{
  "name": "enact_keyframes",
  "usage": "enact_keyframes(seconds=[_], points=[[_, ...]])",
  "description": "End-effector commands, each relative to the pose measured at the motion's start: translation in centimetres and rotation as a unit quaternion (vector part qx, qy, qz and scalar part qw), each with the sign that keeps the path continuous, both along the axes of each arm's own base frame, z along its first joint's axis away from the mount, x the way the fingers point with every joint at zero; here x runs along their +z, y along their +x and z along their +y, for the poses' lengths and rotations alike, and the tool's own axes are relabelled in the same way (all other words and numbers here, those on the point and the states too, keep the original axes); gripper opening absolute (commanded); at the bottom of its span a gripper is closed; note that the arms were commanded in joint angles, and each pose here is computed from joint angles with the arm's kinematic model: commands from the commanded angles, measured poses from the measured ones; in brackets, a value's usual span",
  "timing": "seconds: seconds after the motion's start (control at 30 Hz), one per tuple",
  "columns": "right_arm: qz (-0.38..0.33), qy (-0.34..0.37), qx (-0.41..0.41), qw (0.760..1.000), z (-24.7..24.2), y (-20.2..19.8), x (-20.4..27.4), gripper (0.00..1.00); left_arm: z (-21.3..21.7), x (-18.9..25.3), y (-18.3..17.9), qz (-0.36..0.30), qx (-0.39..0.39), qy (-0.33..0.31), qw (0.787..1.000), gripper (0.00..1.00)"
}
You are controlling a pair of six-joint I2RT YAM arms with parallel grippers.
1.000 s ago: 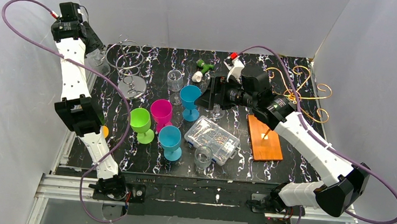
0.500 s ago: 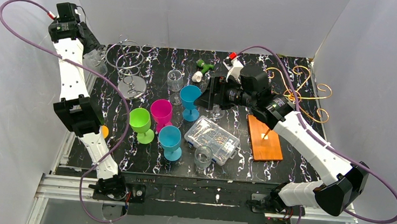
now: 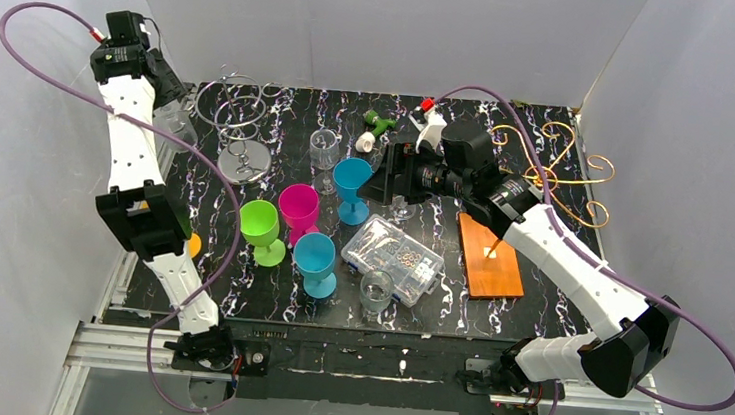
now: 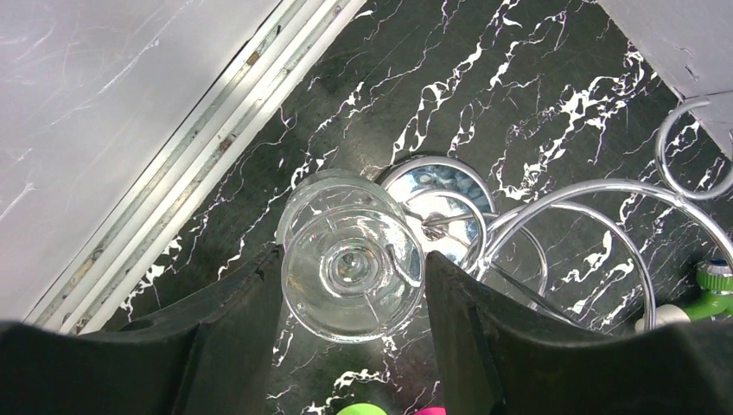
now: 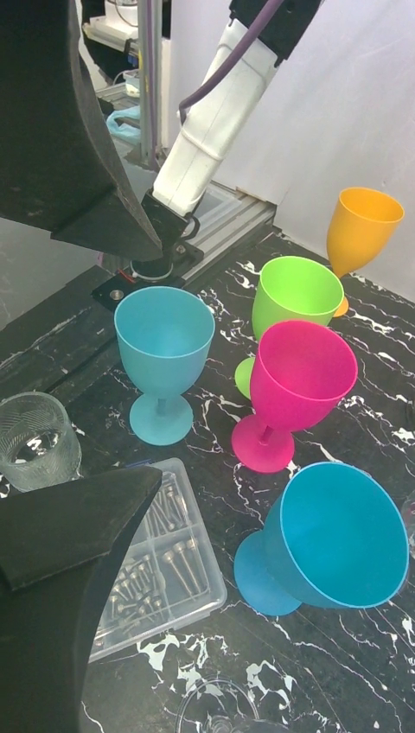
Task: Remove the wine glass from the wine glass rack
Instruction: Pick up the wine glass from the wine rack, then place the wine glass at the center of the board.
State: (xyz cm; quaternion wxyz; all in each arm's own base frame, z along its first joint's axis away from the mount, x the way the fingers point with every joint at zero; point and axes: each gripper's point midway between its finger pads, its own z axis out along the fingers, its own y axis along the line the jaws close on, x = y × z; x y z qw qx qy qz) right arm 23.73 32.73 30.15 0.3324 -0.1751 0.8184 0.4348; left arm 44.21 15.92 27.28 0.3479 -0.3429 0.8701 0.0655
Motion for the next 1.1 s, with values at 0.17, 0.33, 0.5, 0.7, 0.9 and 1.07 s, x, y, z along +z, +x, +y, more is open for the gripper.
enact_keyframes(seconds=[0.17, 0.33, 0.5, 0.7, 0.9, 1.07], points=[[-0.023, 0.024, 0.016, 0.999, 1.0, 0.1, 1.9, 0.98, -0.5, 5.7, -3.0, -0.059, 0.003, 0.028, 0.998, 0.26], [-0.027, 0.029, 0.021, 0.999, 1.6, 0.2, 2.4, 0.98, -0.9, 5.9, -3.9, -0.057, 0.001, 0.025, 0.998, 0.27], [-0.028, 0.030, 0.026, 0.999, 2.3, 0.3, 2.6, 0.98, -1.7, 6.1, -4.7, -0.060, -0.007, 0.015, 0.998, 0.26], [-0.028, 0.045, 0.032, 0.998, 3.5, 0.4, 3.3, 0.99, -2.8, 5.8, -6.0, -0.055, -0.018, -0.002, 0.998, 0.25], [-0.027, 0.059, 0.046, 0.997, 5.5, 0.4, 3.7, 0.98, -4.3, 5.9, -7.3, -0.056, -0.036, -0.021, 0.998, 0.24], [-0.059, 0.049, 0.056, 0.995, 7.7, 0.2, 4.5, 0.98, -6.1, 6.3, -8.2, -0.058, -0.059, -0.031, 0.996, 0.24]])
